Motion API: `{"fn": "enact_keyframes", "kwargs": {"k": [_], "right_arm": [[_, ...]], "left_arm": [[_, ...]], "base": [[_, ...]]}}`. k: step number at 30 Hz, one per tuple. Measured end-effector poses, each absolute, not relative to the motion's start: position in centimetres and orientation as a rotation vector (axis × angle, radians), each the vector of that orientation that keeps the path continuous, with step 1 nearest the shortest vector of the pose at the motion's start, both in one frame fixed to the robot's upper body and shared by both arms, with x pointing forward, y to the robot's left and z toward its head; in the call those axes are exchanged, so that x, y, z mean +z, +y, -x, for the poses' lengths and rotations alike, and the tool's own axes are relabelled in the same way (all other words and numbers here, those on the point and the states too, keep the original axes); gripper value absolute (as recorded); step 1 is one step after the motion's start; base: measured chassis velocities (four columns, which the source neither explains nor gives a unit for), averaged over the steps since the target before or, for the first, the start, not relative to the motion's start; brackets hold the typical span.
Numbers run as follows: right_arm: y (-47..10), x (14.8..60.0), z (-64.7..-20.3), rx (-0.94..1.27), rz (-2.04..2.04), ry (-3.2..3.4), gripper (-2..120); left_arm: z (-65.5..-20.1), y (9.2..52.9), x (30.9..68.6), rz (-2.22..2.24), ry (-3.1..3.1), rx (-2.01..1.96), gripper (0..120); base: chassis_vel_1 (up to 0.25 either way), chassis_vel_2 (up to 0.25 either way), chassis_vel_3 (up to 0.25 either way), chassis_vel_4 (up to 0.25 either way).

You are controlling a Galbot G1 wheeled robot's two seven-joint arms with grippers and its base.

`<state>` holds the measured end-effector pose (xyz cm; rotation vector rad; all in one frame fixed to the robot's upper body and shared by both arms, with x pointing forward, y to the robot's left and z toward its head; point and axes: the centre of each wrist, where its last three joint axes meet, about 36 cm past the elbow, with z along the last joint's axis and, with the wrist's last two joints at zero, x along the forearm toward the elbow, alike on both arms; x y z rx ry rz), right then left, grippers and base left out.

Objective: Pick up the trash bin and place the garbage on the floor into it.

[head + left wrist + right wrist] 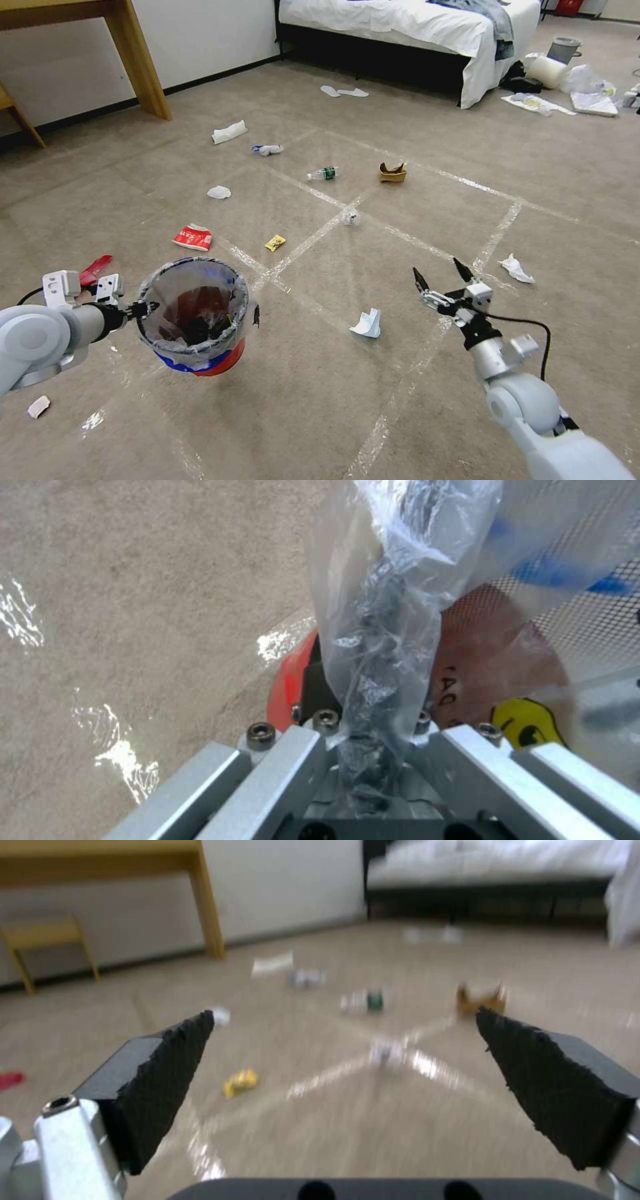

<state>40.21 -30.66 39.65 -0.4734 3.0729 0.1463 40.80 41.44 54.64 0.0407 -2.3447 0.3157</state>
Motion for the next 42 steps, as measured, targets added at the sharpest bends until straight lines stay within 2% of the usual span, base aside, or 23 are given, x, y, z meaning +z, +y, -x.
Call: {"fn": "enact_keyframes", "kwargs": {"k": [4,9,15,21,30,37,42], "right_arm": [[-28.9,41.5,-41.7,0.218,0.368,3.332,100],[-26.8,42.8,-43.2,0.142,0.209,3.598,100],[-23.2,42.6,-47.4,0.08,0.159,3.811,100],[-19.7,38.9,-52.1,0.063,0.037,3.983,100],[-14.7,35.6,-53.5,0.109,0.002,4.029,100],[-12.7,33.8,-53.9,-0.04,-0.145,4.012,100],[-12.5,33.2,-54.4,-0.055,-0.267,4.021,100]], "left_arm": [[-40.7,41.6,54.1,-0.058,-2.343,0.325,0],[-40.5,42.0,53.4,-0.079,-2.333,0.329,0],[-40.8,41.9,53.0,-0.083,-2.331,0.33,0],[-41.0,42.3,52.3,-0.105,-2.32,0.327,0],[-41.0,42.7,52.4,-0.115,-2.321,0.332,0],[-41.3,43.0,53.0,-0.117,-2.329,0.329,0],[-41.3,43.0,53.0,-0.116,-2.328,0.329,0]], "base": [[0.0,0.0,0.0,0.0],[0.0,0.0,0.0,0.0],[0.0,0.0,0.0,0.0],[0.0,0.0,0.0,0.0],[0.0,0.0,0.0,0.0],[0.0,0.0,0.0,0.0],[0.0,0.0,0.0,0.0]]}}
